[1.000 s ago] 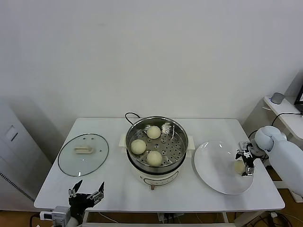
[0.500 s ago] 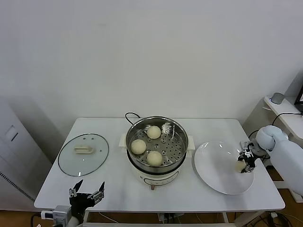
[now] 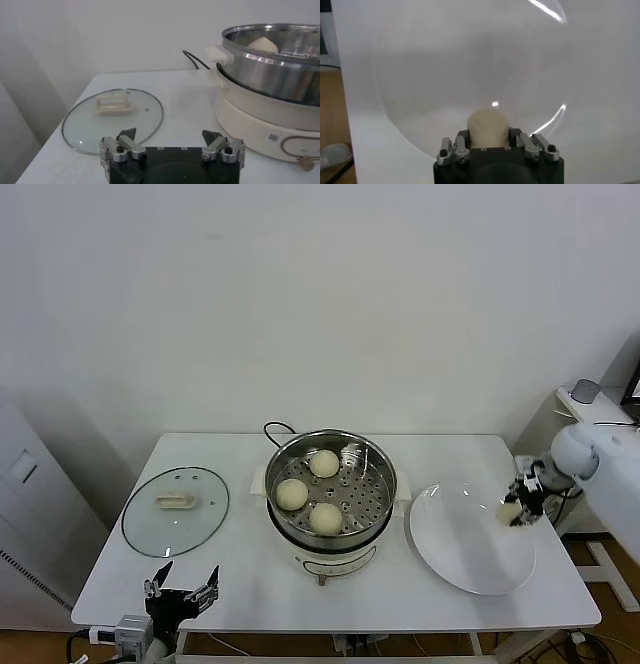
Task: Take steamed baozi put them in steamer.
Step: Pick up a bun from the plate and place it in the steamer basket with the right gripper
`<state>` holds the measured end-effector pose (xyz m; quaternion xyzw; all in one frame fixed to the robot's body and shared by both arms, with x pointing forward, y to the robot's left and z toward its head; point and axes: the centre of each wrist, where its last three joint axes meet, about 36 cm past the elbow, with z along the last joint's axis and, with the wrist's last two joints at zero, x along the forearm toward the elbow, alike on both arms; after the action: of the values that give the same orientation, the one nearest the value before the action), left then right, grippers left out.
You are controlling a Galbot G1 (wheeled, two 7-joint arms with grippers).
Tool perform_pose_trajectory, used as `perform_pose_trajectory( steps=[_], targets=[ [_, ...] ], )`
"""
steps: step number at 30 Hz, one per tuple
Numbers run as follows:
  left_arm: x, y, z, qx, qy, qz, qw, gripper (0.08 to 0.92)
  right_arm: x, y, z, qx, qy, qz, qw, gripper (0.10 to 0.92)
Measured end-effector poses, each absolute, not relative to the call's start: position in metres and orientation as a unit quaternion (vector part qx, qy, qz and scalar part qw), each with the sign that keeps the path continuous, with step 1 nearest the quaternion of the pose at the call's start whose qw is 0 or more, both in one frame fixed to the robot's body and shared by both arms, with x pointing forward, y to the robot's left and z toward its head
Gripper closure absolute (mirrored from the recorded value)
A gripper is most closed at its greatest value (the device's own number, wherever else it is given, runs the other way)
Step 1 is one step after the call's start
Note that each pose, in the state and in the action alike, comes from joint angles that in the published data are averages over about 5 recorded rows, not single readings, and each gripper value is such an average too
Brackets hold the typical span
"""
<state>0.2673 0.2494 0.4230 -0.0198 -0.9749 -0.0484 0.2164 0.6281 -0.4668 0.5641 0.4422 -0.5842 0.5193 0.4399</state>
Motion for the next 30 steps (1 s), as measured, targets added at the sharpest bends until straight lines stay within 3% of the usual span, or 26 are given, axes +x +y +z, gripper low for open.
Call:
perform_pose_trajectory(
  steps=[8,14,22,30],
  targets=[
    [0.27,0.245,0.423,-0.018,-0.975,-0.067,0.21,0.177,0.646,-0.391,0.659,0.465,-0.604,0.516,0.392,0.544],
    [0.27,0.243,0.428,-0.019,-0.977,-0.071,0.201,0.177,0.656,-0.326,0.7,0.489,-0.603,0.506,0.376,0.546],
    [0.27,0.242,0.434,-0.018,-0.979,-0.072,0.19,0.177,0.671,-0.237,0.719,0.515,-0.589,0.501,0.37,0.543],
    [0.272,0.245,0.435,-0.014,-0.98,-0.068,0.187,0.177,0.683,-0.162,0.699,0.533,-0.558,0.509,0.381,0.544]
  ],
)
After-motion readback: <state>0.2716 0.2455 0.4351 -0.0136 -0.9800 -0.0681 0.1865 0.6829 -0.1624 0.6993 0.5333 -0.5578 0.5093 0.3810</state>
